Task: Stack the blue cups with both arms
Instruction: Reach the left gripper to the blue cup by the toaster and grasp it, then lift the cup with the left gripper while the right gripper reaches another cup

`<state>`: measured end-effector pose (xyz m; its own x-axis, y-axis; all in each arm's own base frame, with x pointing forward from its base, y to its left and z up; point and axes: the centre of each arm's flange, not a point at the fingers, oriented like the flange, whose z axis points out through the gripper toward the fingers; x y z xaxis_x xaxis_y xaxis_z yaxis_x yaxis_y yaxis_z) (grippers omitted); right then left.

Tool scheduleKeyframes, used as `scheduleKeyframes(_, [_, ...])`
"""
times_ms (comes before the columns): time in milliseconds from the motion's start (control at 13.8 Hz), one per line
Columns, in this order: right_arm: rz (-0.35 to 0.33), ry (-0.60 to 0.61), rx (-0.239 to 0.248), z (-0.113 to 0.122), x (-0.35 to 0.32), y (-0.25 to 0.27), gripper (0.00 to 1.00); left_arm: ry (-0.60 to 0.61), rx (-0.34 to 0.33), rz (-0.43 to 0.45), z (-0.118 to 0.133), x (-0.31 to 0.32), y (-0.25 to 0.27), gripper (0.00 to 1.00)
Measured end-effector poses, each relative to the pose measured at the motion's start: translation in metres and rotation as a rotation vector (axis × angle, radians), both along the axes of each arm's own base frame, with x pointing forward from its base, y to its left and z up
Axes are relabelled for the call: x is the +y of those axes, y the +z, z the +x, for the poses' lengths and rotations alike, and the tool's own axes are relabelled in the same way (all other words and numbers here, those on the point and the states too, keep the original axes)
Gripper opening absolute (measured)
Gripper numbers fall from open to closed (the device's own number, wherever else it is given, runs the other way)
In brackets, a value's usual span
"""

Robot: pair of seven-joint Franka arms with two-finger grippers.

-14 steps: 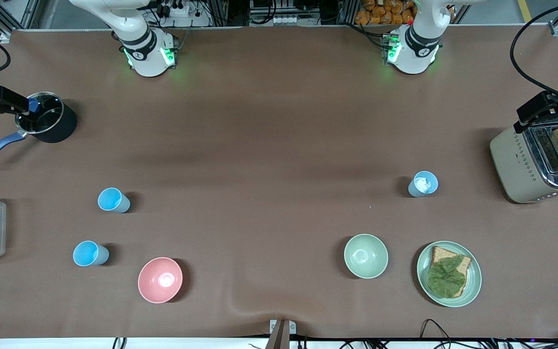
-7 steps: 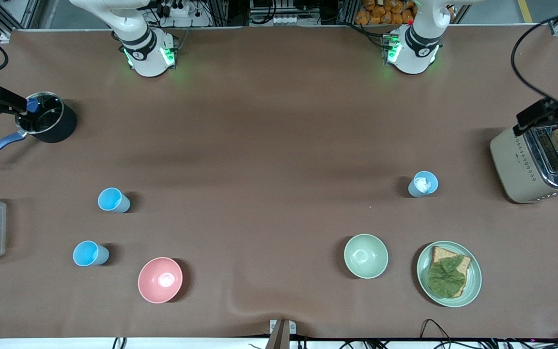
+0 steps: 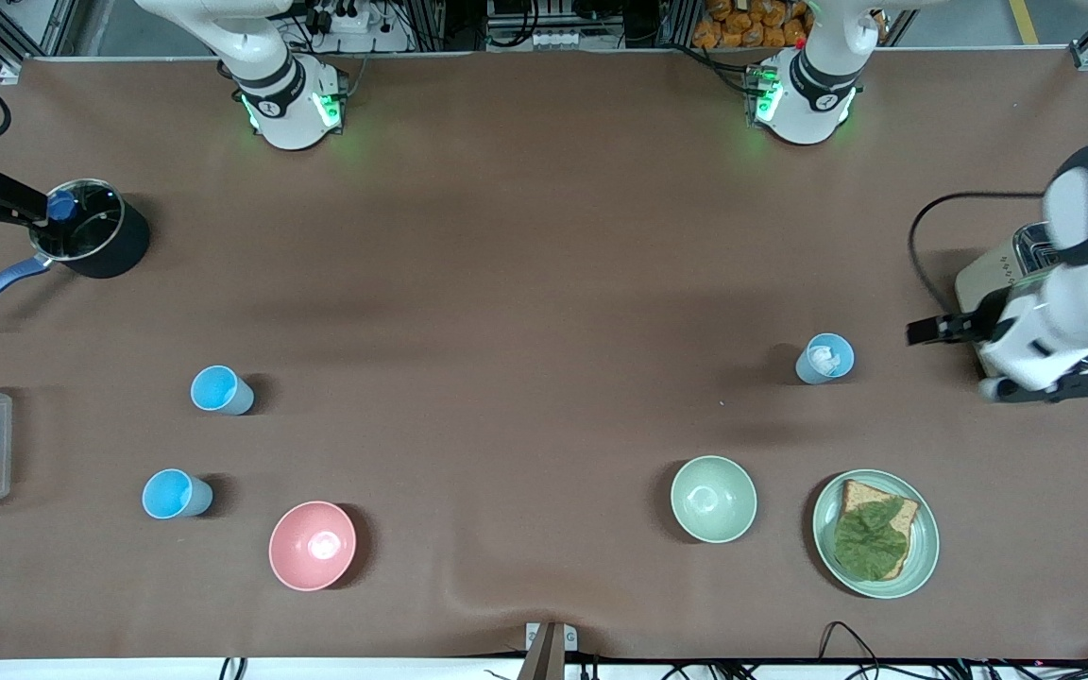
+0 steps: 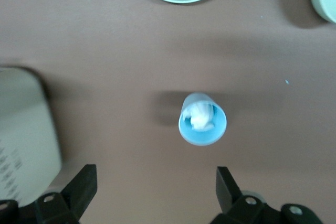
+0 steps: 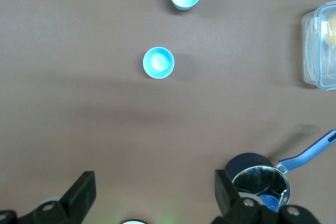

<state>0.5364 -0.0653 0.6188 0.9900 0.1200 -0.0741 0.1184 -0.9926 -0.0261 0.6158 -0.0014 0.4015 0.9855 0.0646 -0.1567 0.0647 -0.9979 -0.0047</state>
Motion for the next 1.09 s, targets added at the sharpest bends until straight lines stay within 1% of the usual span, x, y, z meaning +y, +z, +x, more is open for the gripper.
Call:
scheduleKeyframes(217, [0.0,-0.022,0.003,0.001,-0.012,-0.004,1.0,0.006,-0.049,0.002,-0.019,0.003,-0.069,1.0])
scheduleKeyframes(362, [0.004,-0.06,0.005,0.004,-0.033,-0.013,1.0,0.008,-0.055,0.004,-0.032,0.004,-0.103,1.0])
scheduleKeyframes(434, [0.007,-0.079,0.014,0.007,-0.044,-0.02,1.0,0.007,-0.055,0.004,-0.035,0.003,-0.116,1.0])
scheduleKeyframes(724, [0.012,-0.12,0.072,0.018,-0.068,-0.055,1.0,-0.003,-0.043,0.003,-0.037,-0.003,-0.14,1.0])
scheduleKeyframes(868, [0.015,-0.155,0.118,0.026,-0.089,-0.086,1.0,-0.017,-0.028,-0.001,-0.039,-0.011,-0.148,0.98])
scheduleKeyframes(941, [0.015,-0.176,0.13,0.032,-0.103,-0.106,1.0,-0.024,-0.023,-0.003,-0.04,-0.015,-0.151,0.98])
scheduleKeyframes(1013, [0.017,-0.198,0.134,0.039,-0.117,-0.128,1.0,-0.027,-0.017,-0.004,-0.04,-0.017,-0.154,0.91])
scheduleKeyframes(1086, [0.021,-0.214,0.143,0.046,-0.128,-0.151,1.0,-0.028,-0.012,-0.005,-0.041,-0.018,-0.157,0.81])
